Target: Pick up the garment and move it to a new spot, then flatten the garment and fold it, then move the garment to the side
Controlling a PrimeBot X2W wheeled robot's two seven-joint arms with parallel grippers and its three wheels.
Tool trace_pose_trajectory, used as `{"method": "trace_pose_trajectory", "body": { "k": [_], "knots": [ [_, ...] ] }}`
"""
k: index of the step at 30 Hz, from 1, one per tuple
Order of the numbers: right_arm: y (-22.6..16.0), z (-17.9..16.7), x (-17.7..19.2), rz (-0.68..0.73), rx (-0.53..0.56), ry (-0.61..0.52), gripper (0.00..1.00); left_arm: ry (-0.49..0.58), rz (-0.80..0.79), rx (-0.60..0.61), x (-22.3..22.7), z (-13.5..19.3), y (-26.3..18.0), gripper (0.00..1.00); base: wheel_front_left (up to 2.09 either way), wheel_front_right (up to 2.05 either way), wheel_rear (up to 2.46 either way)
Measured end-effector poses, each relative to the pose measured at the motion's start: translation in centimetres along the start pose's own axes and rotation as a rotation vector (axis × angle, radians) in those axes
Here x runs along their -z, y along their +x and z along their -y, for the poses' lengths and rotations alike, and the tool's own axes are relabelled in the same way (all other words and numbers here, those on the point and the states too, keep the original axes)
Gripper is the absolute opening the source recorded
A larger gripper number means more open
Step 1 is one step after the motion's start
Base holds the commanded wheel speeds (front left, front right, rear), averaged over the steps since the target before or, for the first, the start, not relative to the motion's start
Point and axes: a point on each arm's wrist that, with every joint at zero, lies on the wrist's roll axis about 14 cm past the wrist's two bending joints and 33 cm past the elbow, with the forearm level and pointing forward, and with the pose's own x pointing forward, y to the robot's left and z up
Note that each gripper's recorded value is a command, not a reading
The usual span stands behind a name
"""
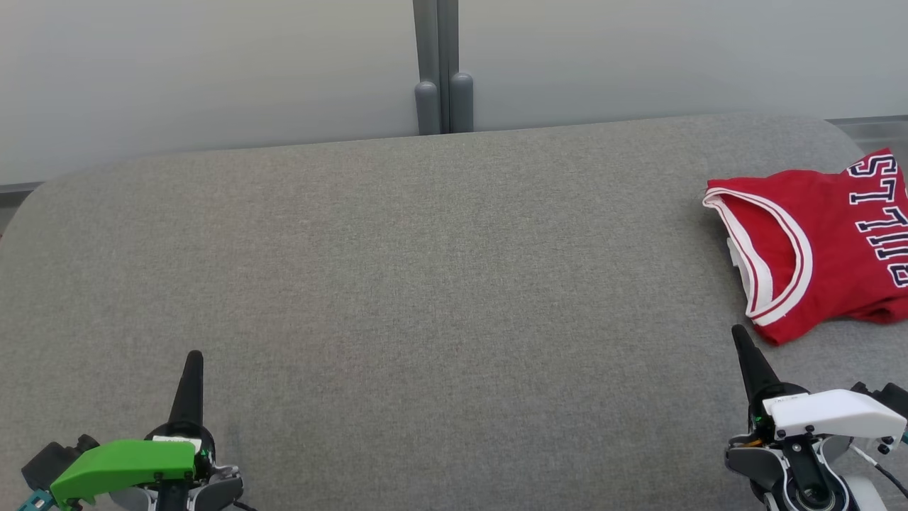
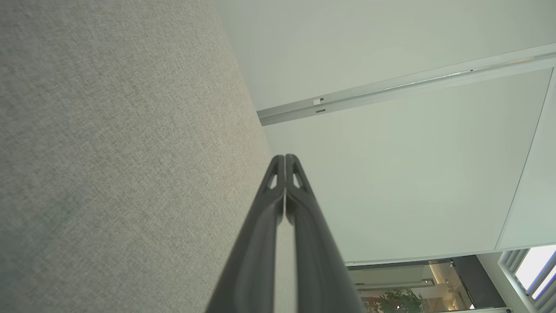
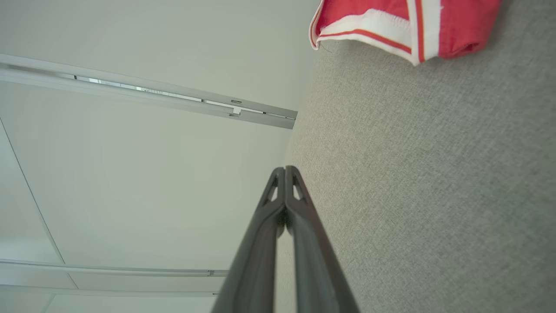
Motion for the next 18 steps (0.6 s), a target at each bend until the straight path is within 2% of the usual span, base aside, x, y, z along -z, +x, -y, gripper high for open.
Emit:
{"method": "trace_pose_trajectory", "body": {
  "k": [18],
  "knots": [
    [0.27,-0.87,-0.08,-0.007,-0.031,0.148,0.0,-0.126,-0.005,0.037,-0.29,1.09,0.43,0.0,0.0,0.0,0.0]
  ]
}}
